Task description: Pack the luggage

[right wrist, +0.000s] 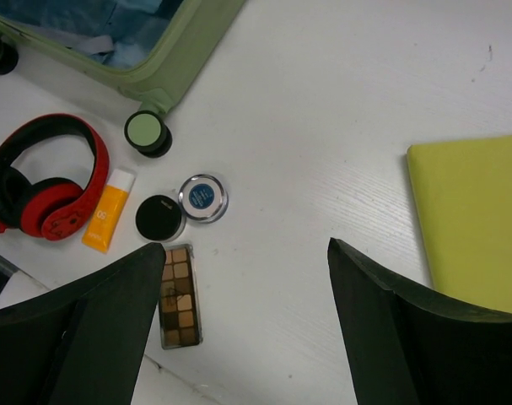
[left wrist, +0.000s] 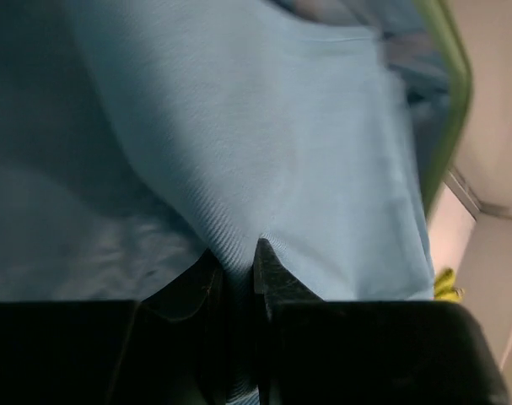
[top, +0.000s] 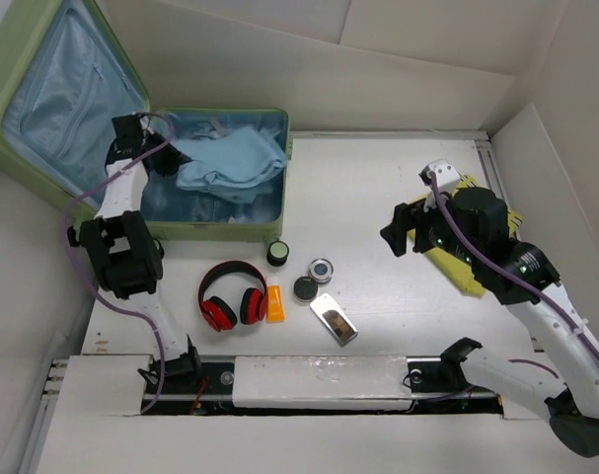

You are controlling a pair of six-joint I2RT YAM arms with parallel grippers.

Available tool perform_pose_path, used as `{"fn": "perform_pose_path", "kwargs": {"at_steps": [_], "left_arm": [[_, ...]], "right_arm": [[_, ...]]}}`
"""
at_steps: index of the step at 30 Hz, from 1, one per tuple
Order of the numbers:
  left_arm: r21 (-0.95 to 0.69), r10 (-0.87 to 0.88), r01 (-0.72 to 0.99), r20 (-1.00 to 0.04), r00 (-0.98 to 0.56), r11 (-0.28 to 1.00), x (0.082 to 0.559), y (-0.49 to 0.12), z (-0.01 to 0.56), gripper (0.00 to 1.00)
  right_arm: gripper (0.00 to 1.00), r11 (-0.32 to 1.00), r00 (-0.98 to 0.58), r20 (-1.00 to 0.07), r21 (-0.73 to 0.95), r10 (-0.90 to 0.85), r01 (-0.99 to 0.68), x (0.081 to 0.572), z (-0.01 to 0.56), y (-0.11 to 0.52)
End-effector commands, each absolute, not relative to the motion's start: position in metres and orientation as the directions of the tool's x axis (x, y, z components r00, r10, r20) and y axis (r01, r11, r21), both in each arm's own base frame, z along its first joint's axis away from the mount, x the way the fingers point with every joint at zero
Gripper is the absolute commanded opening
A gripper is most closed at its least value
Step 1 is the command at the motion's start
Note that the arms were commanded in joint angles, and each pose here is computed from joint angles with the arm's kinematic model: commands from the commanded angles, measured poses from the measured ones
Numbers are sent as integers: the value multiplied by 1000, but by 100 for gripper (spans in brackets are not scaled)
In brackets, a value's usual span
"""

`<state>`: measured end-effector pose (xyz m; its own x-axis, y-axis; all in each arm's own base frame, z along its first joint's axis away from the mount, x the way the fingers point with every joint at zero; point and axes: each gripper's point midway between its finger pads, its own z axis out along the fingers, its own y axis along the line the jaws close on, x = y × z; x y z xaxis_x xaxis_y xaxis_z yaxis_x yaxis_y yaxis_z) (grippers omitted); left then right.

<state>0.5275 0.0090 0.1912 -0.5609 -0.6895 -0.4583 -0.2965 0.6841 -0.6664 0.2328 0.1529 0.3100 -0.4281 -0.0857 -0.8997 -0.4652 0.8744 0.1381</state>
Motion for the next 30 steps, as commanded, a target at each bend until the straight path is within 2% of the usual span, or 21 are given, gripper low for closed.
{"fn": "perform_pose_path", "kwargs": {"at_steps": [1, 4, 5, 6, 7, 9, 11, 13, 14, 16, 17, 18, 20, 21, 22, 25, 27, 28, 29, 30], "left_arm": [[-647, -689, -263, -592, -419, 716, 527, 59, 230, 0], [-601, -694, -349, -587, -418, 719, 518, 74, 214, 0], [-580, -697, -387, -589, -408, 717, 516, 81, 211, 5], [-577, -709, -411, -581, -400, 706, 514, 83, 209, 12], [-580, -706, -404, -589, -392, 708, 513, 83, 216, 27], [-582, -692, -375, -621, -368, 722, 510, 76, 235, 44], [-596, -665, -296, -679, -310, 746, 503, 52, 284, 64], [-601, -638, -212, -720, -275, 770, 498, 25, 317, 78], [-582, -592, -124, -761, -266, 804, 490, -11, 347, 78], [-552, -545, -54, -796, -263, 832, 485, -54, 367, 79], [-539, -501, 35, -803, -323, 841, 477, -111, 368, 79], [-533, -478, 66, -801, -360, 844, 473, -140, 363, 79], [-514, -435, 87, -794, -424, 854, 465, -189, 352, 79], [-512, -393, 132, -778, -490, 848, 453, -238, 332, 78], [-539, -415, 134, -763, -495, 831, 450, -258, 330, 78], [-575, -366, 216, -723, -585, 789, 426, -334, 287, 78], [-628, -350, 259, -677, -648, 734, 418, -377, 279, 78], [-628, -287, 264, -635, -718, 732, 414, -411, 236, 76], [-652, -256, 278, -600, -758, 706, 406, -434, 226, 76], [-683, -254, 312, -595, -763, 660, 404, -457, 240, 75]], "right_arm": [[83, 864, -350, -936, 140, -45, -484, 239, 338, 159], [83, 876, -372, -928, 151, -34, -457, 241, 330, 156], [83, 881, -377, -925, 147, -37, -449, 241, 326, 155], [83, 899, -373, -927, 137, -32, -416, 246, 326, 148], [85, 911, -397, -917, 139, -30, -388, 247, 320, 145], [87, 937, -414, -910, 123, -24, -326, 250, 312, 134], [89, 957, -446, -895, 129, -2, -262, 252, 304, 125], [89, 972, -451, -892, 119, 15, -204, 256, 305, 116], [89, 977, -457, -889, 119, 26, -176, 256, 305, 110], [89, 985, -439, -896, 127, 64, -115, 260, 317, 101], [87, 986, -429, -900, 134, 80, -98, 260, 323, 98], [79, 988, -431, -898, 135, 88, -80, 260, 326, 96], [70, 987, -379, -918, 149, 118, -55, 259, 353, 87], [58, 988, -368, -922, 147, 122, -41, 258, 359, 83], [52, 987, -358, -925, 152, 127, -42, 256, 366, 82], [22, 985, -324, -933, 170, 155, -18, 249, 387, 73], [14, 984, -301, -937, 176, 178, 34, 249, 394, 63], [7, 982, -293, -937, 183, 190, 49, 244, 396, 58], [7, 981, -299, -934, 184, 194, 62, 243, 394, 56], [7, 977, -284, -934, 202, 214, 73, 240, 397, 54]]}}
